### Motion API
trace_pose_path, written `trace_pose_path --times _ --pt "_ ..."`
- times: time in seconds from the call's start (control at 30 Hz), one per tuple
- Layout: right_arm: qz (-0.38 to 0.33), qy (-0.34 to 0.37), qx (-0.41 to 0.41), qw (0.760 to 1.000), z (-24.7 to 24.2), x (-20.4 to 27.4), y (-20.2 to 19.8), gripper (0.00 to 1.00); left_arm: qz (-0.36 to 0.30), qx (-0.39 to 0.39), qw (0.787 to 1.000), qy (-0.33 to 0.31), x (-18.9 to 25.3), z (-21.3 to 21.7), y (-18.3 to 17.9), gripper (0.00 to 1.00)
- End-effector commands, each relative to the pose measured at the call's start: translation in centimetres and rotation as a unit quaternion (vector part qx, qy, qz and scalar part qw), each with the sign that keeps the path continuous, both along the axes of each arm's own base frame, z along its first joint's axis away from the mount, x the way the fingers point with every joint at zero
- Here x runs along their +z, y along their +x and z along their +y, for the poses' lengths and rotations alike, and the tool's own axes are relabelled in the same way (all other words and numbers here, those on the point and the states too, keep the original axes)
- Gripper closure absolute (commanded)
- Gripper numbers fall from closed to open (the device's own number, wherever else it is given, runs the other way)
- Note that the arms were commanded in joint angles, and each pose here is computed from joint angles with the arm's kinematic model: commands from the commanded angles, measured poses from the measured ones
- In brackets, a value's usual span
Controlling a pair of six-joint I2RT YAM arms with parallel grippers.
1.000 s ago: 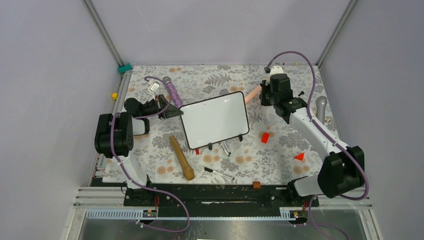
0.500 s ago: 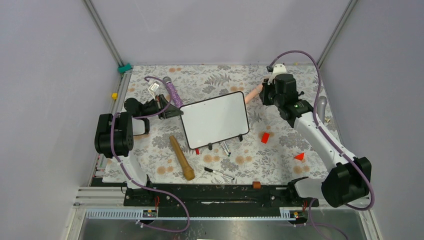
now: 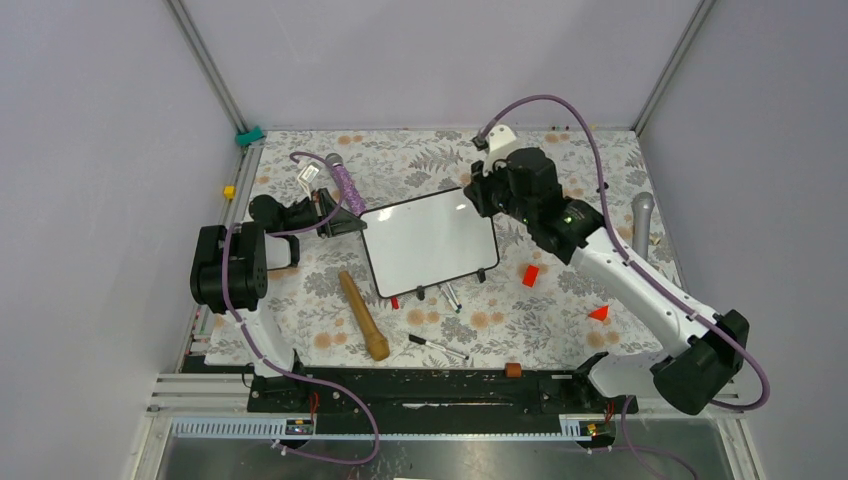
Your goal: Write a sentence on the whiteboard
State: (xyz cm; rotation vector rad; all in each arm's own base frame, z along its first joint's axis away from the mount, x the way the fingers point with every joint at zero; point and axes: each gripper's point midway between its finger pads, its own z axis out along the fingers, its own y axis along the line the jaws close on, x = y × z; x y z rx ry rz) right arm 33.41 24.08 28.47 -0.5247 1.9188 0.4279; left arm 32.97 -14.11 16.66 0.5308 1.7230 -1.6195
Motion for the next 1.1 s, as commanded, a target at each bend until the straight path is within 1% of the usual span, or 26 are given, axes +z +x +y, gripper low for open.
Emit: trace_pose_path --times 0.0,0.1,0.2,0.3,0.43,0.47,0.5,0.53,0.63,0.7,0.8,0.97,1.07 --pt "-0.038 -0.006 0.053 0.998 4.0 0.4 -0.8 1.00 -0.022 -0.021 1.000 0.007 0.6 -0.3 -0.2 1.00" --pt "-0.049 -0.019 0.073 0.996 6.4 -1.1 -1.1 1.00 -0.024 -0.021 0.999 0.007 0.7 -0.3 -0.1 1.00" --pt "-0.039 -0.025 0.078 0.996 7.7 -2.8 -0.8 1.00 -0.027 -0.021 0.999 0.008 0.7 -0.2 0.0 1.00" --pt "-0.033 -0.030 0.068 0.997 7.9 -4.5 -0.3 1.00 -0.030 -0.020 0.999 0.008 0.8 -0.2 0.0 1.00" --pt "-0.061 -0.028 0.072 0.995 8.0 -5.4 -0.5 1.00 -0.033 -0.020 0.999 0.009 0.8 -0.2 0.1 1.00" --pt "-0.072 -0.029 0.056 0.995 7.8 -5.5 -0.4 1.00 -0.033 -0.021 0.999 0.009 0.8 -0.3 0.1 1.00" --pt "-0.083 -0.031 0.022 0.996 7.0 -5.6 0.0 1.00 -0.033 -0.021 0.999 0.009 0.8 -0.3 0.1 1.00" --pt "-0.088 -0.022 0.005 0.996 6.7 -5.5 0.2 1.00 -0.034 -0.023 0.999 0.009 0.9 -0.3 0.0 1.00" --pt "-0.067 0.010 -0.018 0.998 6.4 -5.9 -0.2 1.00 -0.037 -0.023 0.999 0.010 0.9 -0.3 -0.1 1.00" --pt "-0.049 0.016 0.006 0.999 6.8 -6.2 -1.2 1.00 -0.038 -0.023 0.999 0.010 0.9 -0.3 -0.1 1.00" --pt "-0.025 0.008 0.045 0.999 7.6 -6.4 -2.3 1.00 -0.039 -0.025 0.999 0.010 1.0 -0.4 -0.2 1.00" --pt "-0.046 -0.024 0.062 0.997 7.7 -6.0 -1.9 1.00 -0.042 -0.025 0.999 0.011 1.1 -0.4 -0.3 1.00" --pt "-0.063 -0.030 0.054 0.996 7.1 -5.2 -1.7 1.00 -0.041 -0.025 0.999 0.011 1.0 -0.5 -0.3 1.00"
